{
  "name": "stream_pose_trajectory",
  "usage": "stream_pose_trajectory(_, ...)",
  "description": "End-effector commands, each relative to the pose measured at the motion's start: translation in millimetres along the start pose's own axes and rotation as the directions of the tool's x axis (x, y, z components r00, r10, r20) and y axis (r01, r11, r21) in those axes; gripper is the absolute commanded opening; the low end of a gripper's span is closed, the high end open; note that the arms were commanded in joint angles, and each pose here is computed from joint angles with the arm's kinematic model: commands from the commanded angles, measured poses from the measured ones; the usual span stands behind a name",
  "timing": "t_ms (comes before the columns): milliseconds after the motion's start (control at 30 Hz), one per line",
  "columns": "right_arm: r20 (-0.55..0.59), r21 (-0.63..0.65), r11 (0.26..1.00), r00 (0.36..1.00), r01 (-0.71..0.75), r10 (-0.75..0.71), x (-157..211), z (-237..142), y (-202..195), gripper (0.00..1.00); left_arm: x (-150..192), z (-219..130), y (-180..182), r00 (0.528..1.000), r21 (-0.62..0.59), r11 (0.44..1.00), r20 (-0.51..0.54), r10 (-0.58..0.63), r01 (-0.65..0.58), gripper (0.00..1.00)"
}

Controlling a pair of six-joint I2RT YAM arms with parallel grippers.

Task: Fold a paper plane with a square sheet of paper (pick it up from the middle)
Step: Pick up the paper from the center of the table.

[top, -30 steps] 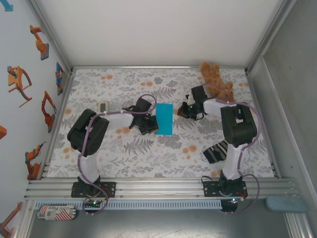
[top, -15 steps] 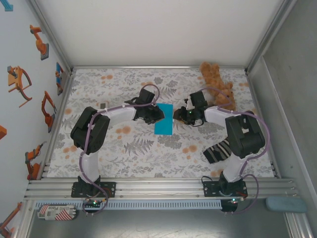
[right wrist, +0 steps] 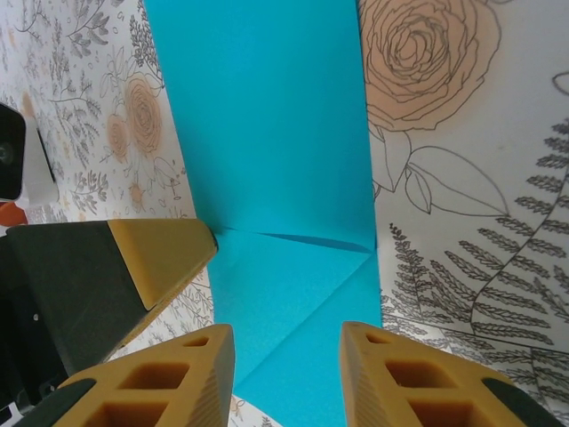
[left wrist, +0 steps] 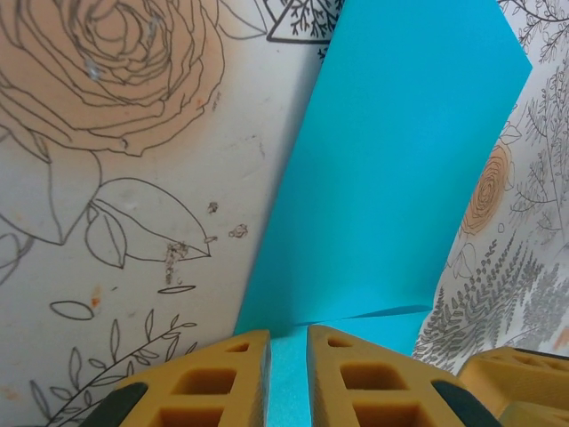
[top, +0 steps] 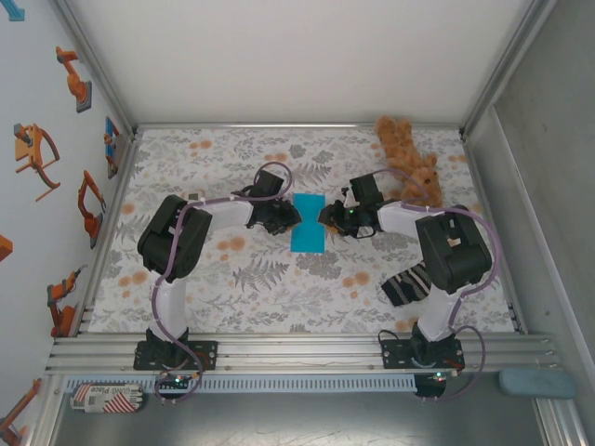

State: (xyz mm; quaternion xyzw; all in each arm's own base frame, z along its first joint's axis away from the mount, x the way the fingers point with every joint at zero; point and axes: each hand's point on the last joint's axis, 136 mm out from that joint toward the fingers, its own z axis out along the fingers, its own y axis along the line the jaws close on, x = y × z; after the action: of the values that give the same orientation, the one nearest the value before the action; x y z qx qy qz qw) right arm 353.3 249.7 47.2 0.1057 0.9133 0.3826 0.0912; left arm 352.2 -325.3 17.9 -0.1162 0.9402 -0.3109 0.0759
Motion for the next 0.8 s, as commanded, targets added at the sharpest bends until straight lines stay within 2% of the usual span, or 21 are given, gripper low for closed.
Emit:
stream_pose_trajectory(0,-0.025,0.009,0.999,0.999,-0.048,0.048,7,10,-2,0.37,15,11,28,0.994,-0.078,0.993,-0.041,-0.097,0.094,0.18)
stream_pose_trajectory(200,-0.045,0.059,0.996,0.996,-0.073,0.076,13,20,-10,0.38,19,12,40,0.987,-0.107,0.983,-0.041,-0.155,0.15,0.18)
stream_pose_trajectory(500,-0.05,0.024,0.998,0.997,-0.062,0.063,8,25,-1,0.32,20,11,42,0.986,-0.106,0.982,-0.046,-0.162,0.156,0.18)
stream_pose_trajectory(767,-0.005,0.026,0.999,0.999,-0.045,0.046,2,19,2,0.3,20,11,44,0.985,-0.11,0.981,-0.047,-0.164,0.158,0.18)
